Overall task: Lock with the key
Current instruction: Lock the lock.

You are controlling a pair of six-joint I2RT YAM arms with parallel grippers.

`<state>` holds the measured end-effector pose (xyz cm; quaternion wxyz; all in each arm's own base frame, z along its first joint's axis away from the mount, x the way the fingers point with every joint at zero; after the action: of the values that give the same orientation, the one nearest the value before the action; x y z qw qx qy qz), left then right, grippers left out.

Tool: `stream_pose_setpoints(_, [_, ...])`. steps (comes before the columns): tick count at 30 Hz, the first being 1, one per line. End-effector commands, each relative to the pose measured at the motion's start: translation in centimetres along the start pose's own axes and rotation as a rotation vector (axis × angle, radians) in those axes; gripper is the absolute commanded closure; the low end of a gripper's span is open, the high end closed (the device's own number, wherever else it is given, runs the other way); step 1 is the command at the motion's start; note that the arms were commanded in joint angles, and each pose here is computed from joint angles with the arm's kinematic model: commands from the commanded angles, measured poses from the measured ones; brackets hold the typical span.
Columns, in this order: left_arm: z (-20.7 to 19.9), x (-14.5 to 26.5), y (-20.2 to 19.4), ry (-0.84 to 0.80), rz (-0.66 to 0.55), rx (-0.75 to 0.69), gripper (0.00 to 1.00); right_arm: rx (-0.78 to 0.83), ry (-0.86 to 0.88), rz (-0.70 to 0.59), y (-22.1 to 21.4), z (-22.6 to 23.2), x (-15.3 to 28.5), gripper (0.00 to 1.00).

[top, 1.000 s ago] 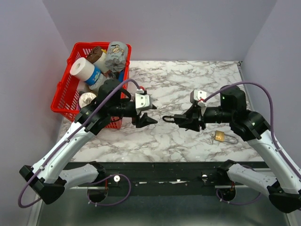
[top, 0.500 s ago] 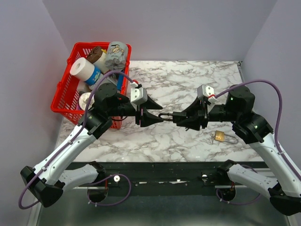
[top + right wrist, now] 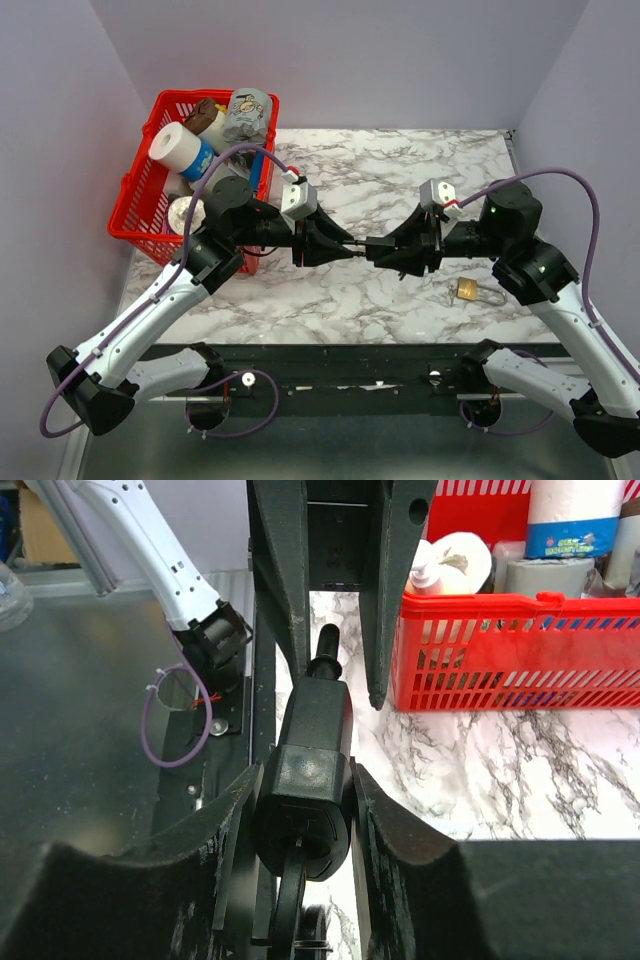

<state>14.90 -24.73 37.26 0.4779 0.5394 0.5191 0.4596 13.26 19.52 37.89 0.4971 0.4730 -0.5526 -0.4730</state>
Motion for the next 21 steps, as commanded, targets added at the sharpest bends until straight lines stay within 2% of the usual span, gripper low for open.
stream_pose_setpoints(1, [-0.7,0.1,-0.1,-0.040,-0.002,-0.014,0.56,0.089,0.027,-0.080,1.9,0.3,0.1,0.99])
stream_pose_setpoints(3, [-0.7,0.1,-0.3,-0.040,0.002,-0.010,0.57,0.091,0.026,-0.081,1.9,0.3,0.1,0.99])
stream_pose_setpoints(7, [-0.7,0.1,-0.5,-0.046,0.010,0.000,0.70,0.088,0.031,-0.080,1.7,0.4,0.1,0.99])
stream_pose_setpoints(9, [-0.5,-0.1,-0.5,-0.046,0.013,0.007,0.71,0.088,0.034,-0.080,1.7,0.4,0.0,0.99])
stream_pose_setpoints(11, [-0.4,-0.2,-0.4,-0.052,0.014,0.012,0.83,0.085,0.036,-0.077,1.6,0.3,0.0,0.99])
stream_pose_setpoints(13, [-0.5,-0.3,-0.1,-0.059,0.011,0.019,1.00,0.052,0.042,-0.049,0.9,0.1,-0.3,0.99])
stream_pose_setpoints(15, [-0.6,-0.3,0.5,-0.063,0.000,0.028,1.00,0.020,0.057,-0.019,0.5,0.0,-0.5,0.80])
stream_pose_setpoints(16, [-0.7,-0.3,0.6,-0.064,-0.005,0.028,1.00,-0.003,0.066,0.009,-0.2,0.0,-0.5,0.67])
stream_pose_setpoints(17, [-0.8,-0.3,1.0,-0.065,-0.018,0.022,1.00,-0.017,0.068,0.026,-0.7,-0.1,-0.6,0.47])
stream_pose_setpoints(18, [-0.9,-0.2,1.2,-0.058,-0.024,0.028,1.00,-0.030,0.063,0.040,-1.2,-0.1,-0.7,0.42])
stream_pose_setpoints(21, [-0.9,-0.2,1.3,-0.055,-0.026,0.045,1.00,-0.023,0.041,0.082,-2.4,-0.4,-0.6,0.41])
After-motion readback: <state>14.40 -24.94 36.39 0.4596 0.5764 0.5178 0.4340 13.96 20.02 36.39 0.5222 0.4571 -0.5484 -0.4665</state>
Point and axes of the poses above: each gripper's point midway between its finger pads, its own x axis back along the fingers, its own z axis along the line the jaws close on, y = z × x, the point moved 6 cm from there along x, back along the fingers, and after that the axes turned 2 degrees about x, right-handed, at the moved point
